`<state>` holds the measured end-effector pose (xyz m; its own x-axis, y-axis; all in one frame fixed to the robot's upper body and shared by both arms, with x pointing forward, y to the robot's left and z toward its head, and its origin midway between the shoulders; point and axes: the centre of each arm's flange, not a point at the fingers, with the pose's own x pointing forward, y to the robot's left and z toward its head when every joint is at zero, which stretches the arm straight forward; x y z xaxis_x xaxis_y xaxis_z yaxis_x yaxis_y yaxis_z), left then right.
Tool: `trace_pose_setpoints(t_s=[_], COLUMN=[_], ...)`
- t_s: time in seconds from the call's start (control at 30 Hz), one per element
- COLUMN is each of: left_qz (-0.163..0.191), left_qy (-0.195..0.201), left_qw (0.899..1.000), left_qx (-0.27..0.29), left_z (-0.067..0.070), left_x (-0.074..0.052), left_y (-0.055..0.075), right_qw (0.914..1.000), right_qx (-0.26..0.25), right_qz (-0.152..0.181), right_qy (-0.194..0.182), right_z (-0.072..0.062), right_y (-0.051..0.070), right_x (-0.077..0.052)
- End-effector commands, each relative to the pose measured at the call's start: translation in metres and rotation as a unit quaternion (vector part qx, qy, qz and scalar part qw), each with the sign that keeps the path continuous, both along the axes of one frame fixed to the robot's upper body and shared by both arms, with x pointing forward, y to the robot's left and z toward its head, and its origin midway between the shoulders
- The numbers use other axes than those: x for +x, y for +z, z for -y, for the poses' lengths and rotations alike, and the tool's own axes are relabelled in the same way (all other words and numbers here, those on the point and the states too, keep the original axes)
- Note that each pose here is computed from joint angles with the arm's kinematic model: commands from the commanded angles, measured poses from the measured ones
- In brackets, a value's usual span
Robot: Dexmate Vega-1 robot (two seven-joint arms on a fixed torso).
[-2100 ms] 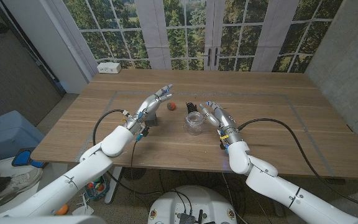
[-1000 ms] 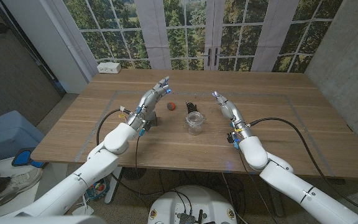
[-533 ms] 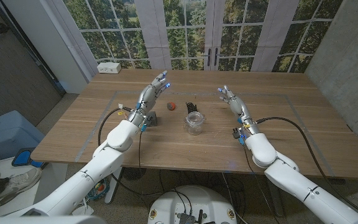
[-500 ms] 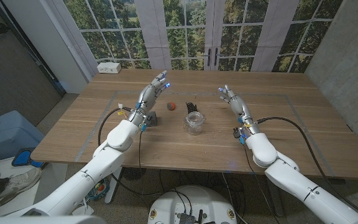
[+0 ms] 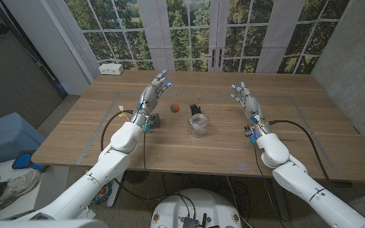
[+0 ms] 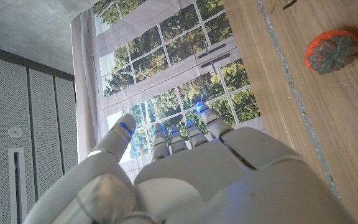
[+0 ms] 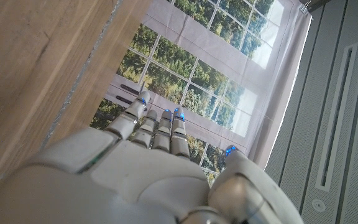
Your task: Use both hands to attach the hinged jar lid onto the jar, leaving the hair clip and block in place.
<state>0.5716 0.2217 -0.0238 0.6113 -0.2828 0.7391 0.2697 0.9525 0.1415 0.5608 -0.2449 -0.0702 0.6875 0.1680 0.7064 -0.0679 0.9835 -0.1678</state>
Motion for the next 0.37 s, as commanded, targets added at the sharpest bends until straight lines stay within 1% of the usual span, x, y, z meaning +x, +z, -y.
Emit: trace_pose_setpoints(t_s=[0.03, 0.2, 0.3, 0.37], left_qz=[-0.016, -0.028, -0.033, -0.033], left_qy=[0.002, 0.017, 0.019, 0.019], left_qw=[0.998, 0.996, 0.995, 0.995], left_qx=[-0.062, -0.082, -0.092, -0.088], left_z=[-0.005, -0.010, -0.012, -0.013], left_x=[-0.005, -0.005, -0.004, -0.003], left_y=[-0.013, -0.021, -0.023, -0.024], right_qw=[0.9936, 0.9890, 0.9894, 0.9908], right_qx=[0.096, 0.126, 0.127, 0.121], right_qz=[0.014, 0.018, 0.022, 0.022], right_qy=[0.058, 0.076, 0.067, 0.057], right_z=[0.030, 0.038, 0.039, 0.039], right_y=[-0.003, -0.008, -0.010, -0.011], right_x=[0.012, 0.019, 0.018, 0.015])
